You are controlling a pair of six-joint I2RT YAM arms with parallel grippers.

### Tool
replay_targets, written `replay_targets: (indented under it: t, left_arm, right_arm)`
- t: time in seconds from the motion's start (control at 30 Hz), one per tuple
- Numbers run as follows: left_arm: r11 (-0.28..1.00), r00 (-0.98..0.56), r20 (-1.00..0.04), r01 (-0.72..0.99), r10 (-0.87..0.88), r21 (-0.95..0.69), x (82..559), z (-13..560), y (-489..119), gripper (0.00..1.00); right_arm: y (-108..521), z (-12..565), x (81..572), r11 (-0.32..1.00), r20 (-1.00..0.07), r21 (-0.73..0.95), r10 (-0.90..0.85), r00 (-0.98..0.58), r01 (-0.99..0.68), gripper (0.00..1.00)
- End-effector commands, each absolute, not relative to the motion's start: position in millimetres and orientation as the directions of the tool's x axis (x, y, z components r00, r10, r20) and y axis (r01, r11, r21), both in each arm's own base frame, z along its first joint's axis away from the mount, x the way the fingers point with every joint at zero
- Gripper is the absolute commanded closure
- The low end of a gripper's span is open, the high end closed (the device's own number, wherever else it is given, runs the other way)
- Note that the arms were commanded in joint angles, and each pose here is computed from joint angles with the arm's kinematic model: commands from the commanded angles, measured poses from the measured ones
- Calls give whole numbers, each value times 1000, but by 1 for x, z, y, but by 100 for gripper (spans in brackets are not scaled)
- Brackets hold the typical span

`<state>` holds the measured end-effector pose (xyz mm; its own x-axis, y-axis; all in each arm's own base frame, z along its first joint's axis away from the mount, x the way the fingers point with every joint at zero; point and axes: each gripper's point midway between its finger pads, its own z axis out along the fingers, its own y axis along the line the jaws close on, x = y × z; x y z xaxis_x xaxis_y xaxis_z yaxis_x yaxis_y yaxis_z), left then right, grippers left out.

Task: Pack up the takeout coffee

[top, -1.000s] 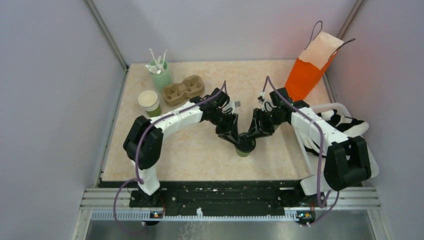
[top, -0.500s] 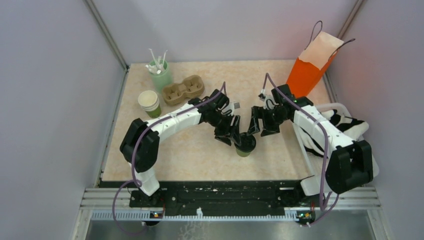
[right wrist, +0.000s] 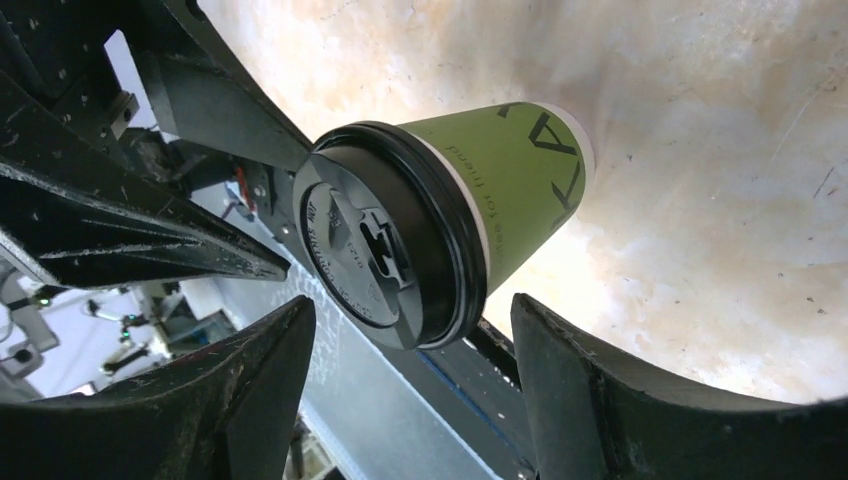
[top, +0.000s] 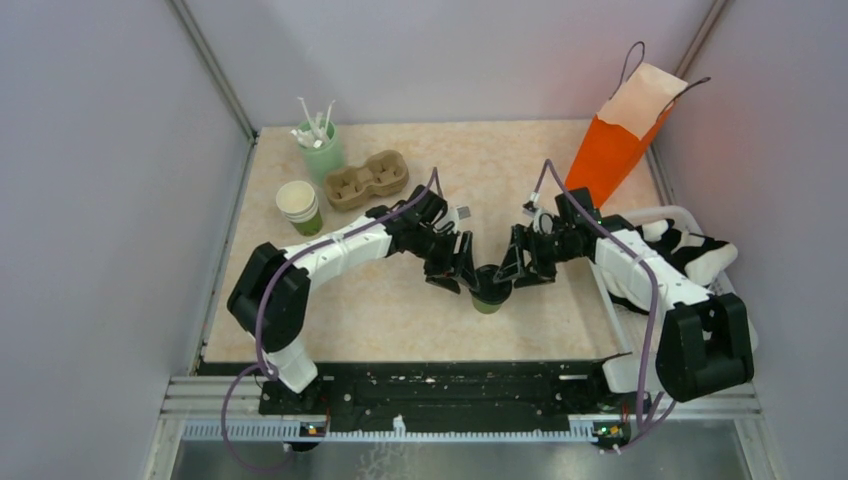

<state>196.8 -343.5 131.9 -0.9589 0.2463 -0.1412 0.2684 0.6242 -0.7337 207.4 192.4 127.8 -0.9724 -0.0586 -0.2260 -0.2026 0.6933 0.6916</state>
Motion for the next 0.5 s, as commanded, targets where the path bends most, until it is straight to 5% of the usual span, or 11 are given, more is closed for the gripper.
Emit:
replay_targets:
  t: [0.0, 0.47]
  left_arm:
    - [580, -957, -178, 280, 227, -765, 207, 137, -352, 35]
    - [619, -961, -141, 263, 240, -740, 196, 94, -336, 47]
  right_arm:
    - [197, 143, 214, 591, -277, 770, -31, -960, -241, 29]
    - [194, 122, 219, 541, -233, 824, 48, -971, -171, 37]
